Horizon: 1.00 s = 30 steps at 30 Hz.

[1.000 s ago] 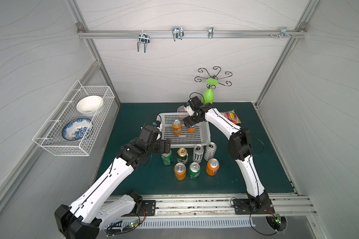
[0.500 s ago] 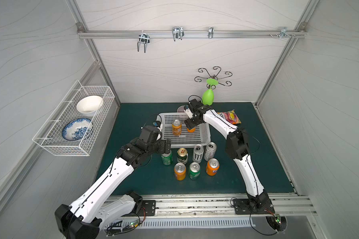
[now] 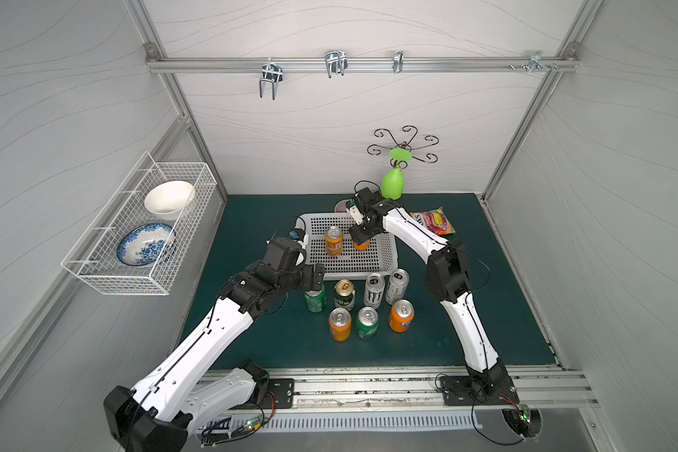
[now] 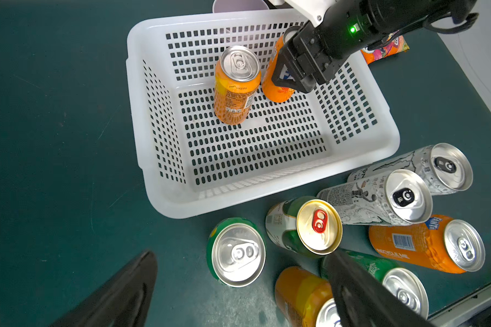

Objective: Take out the drinks from the basket
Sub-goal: Pick up the drink from the basket.

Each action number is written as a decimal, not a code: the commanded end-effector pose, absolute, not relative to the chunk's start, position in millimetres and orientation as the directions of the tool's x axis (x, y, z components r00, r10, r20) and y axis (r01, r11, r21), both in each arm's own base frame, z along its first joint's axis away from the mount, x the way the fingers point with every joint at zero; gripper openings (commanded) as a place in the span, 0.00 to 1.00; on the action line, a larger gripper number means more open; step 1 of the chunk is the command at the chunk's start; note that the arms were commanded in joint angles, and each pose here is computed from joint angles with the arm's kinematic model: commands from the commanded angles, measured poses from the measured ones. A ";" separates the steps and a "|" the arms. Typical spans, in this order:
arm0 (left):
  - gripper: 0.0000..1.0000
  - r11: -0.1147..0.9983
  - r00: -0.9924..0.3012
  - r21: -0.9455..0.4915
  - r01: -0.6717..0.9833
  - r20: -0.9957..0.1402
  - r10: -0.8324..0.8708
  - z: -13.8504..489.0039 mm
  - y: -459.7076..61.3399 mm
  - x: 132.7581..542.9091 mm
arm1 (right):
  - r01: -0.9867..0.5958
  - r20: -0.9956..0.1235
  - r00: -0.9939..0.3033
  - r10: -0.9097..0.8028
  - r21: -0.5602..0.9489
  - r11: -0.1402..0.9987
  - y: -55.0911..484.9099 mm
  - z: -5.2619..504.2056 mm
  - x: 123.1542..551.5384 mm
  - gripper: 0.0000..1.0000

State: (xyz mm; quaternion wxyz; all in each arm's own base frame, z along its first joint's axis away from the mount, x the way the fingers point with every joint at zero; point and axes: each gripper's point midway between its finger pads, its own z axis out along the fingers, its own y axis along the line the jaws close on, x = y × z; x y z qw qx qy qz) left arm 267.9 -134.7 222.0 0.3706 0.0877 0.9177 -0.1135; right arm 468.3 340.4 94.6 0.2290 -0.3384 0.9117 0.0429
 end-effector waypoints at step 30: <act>0.98 0.947 -0.690 -0.175 0.270 -0.721 0.063 230.6 -142.4 272.8 | -0.649 -0.667 -0.532 -0.522 -0.075 0.757 311.7 294.1 392.0 0.59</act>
